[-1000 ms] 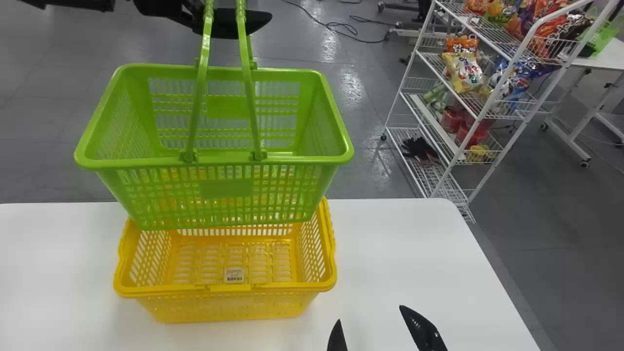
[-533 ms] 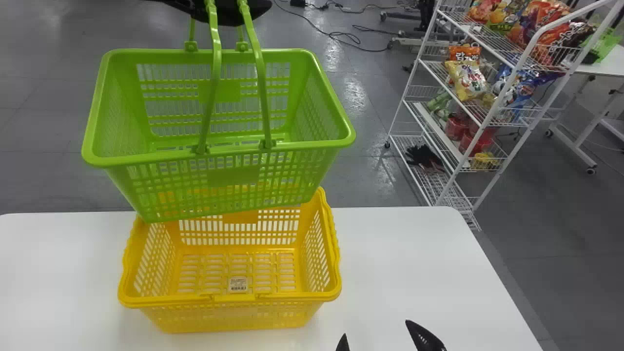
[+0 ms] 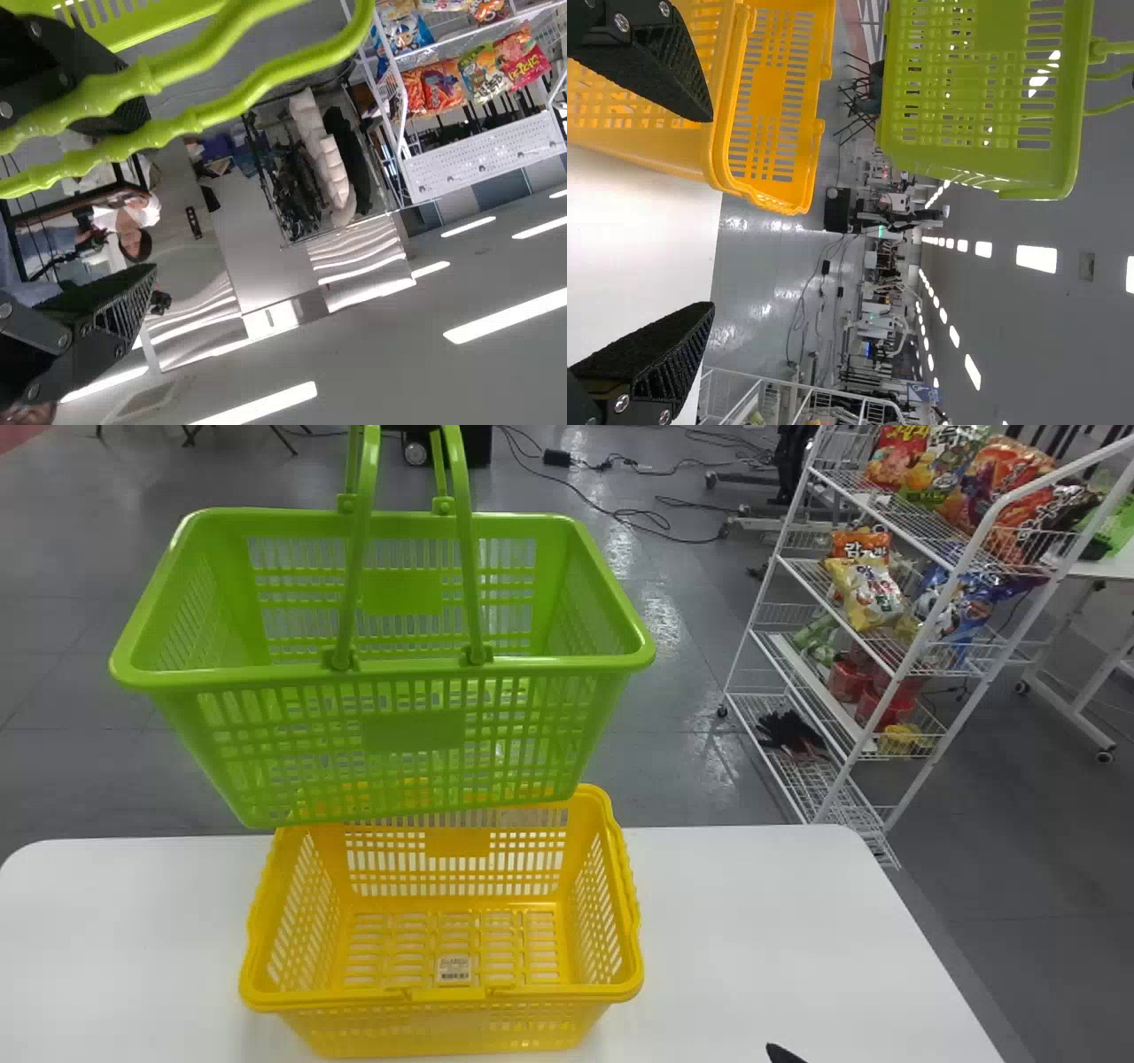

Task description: Grasp handle with right gripper to insert into left gripper then lift and swing left to center

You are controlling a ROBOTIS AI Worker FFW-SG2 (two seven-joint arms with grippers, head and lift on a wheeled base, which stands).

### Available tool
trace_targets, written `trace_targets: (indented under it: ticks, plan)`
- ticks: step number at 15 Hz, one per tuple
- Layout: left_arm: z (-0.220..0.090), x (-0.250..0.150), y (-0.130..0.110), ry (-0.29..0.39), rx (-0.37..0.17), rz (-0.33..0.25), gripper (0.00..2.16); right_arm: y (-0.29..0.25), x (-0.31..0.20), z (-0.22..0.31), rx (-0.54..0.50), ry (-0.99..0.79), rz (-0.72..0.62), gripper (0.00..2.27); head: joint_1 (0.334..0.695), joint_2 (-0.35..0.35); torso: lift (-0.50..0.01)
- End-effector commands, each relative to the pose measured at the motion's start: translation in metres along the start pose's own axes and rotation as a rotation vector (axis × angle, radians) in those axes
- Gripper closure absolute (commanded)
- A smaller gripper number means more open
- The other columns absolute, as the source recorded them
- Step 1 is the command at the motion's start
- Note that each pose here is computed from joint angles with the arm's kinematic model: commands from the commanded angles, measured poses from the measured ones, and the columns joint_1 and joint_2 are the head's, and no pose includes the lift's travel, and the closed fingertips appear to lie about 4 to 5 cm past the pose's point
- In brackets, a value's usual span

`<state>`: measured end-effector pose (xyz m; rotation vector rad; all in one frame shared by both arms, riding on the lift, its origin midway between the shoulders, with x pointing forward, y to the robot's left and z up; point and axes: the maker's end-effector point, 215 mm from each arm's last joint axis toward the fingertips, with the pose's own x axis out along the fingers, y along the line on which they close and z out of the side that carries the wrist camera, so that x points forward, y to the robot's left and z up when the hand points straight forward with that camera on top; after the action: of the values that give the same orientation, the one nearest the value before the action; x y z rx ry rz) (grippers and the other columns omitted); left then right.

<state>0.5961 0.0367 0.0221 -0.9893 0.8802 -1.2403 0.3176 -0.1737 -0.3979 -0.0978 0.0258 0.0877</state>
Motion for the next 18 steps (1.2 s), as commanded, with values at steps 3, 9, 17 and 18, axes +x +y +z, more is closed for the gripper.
trace_targets:
  ticks: [3,9,17,18]
  plan:
    - [-0.013,0.010,0.007,0.048,0.016,0.011,1.96,0.001,-0.001,-0.003,0.004,0.005,-0.002,0.04,0.616,-0.170,-0.093]
    - [-0.009,-0.012,0.010,0.057,0.076,0.090,1.97,-0.007,-0.005,0.000,0.017,-0.017,-0.017,0.04,0.627,-0.188,-0.093]
    - [0.026,-0.183,0.026,-0.141,0.143,0.277,1.97,-0.025,-0.006,-0.002,0.024,-0.024,-0.046,0.04,0.624,-0.044,-0.093]
    - [0.025,-0.208,0.031,-0.170,0.139,0.301,1.97,-0.026,-0.006,-0.002,0.023,-0.023,-0.045,0.04,0.623,-0.022,-0.093]
